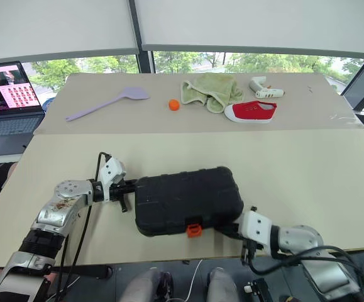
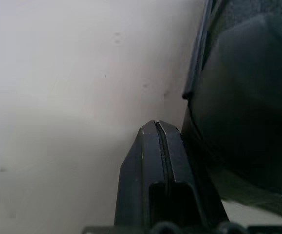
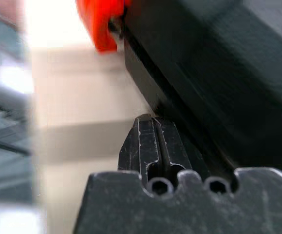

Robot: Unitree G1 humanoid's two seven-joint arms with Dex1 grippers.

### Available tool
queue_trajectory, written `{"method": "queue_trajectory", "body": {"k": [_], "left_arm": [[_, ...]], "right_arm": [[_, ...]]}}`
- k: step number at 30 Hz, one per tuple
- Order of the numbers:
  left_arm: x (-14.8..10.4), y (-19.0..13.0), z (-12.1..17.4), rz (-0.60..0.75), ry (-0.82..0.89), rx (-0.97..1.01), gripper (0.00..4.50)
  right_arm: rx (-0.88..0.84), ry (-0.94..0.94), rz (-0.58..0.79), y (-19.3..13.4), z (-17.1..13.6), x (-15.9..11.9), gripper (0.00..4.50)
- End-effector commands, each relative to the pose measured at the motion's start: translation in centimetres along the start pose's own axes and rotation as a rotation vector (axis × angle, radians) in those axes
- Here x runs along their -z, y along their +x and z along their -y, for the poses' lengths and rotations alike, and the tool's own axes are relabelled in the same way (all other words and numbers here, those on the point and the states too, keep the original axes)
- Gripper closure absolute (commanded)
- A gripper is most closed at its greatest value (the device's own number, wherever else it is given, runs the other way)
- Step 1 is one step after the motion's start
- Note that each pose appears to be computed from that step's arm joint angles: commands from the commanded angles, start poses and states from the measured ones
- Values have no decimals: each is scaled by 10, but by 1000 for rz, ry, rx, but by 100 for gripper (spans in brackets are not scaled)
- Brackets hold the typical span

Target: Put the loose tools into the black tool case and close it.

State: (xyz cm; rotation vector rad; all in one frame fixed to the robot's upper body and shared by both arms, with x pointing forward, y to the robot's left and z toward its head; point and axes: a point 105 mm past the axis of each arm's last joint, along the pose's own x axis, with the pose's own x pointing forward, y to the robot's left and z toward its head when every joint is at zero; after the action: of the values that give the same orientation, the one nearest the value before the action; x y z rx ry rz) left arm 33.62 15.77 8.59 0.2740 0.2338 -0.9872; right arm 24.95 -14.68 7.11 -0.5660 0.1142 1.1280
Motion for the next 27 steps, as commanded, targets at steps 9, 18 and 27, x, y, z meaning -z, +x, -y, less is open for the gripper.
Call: {"method": "queue_trajectory", "body": {"k": [9,18,27], "left_arm": [[-69,-42,-26,250,-43,-116,445],[-103,20,60,205,62,336,445],[-26,60,94,-155,60,402,445]], "right_arm": [[217,19,32,6,64,0,450],[172,149,14,-18,28,5,450],[130,206,79,-2,1,-15,450]]}}
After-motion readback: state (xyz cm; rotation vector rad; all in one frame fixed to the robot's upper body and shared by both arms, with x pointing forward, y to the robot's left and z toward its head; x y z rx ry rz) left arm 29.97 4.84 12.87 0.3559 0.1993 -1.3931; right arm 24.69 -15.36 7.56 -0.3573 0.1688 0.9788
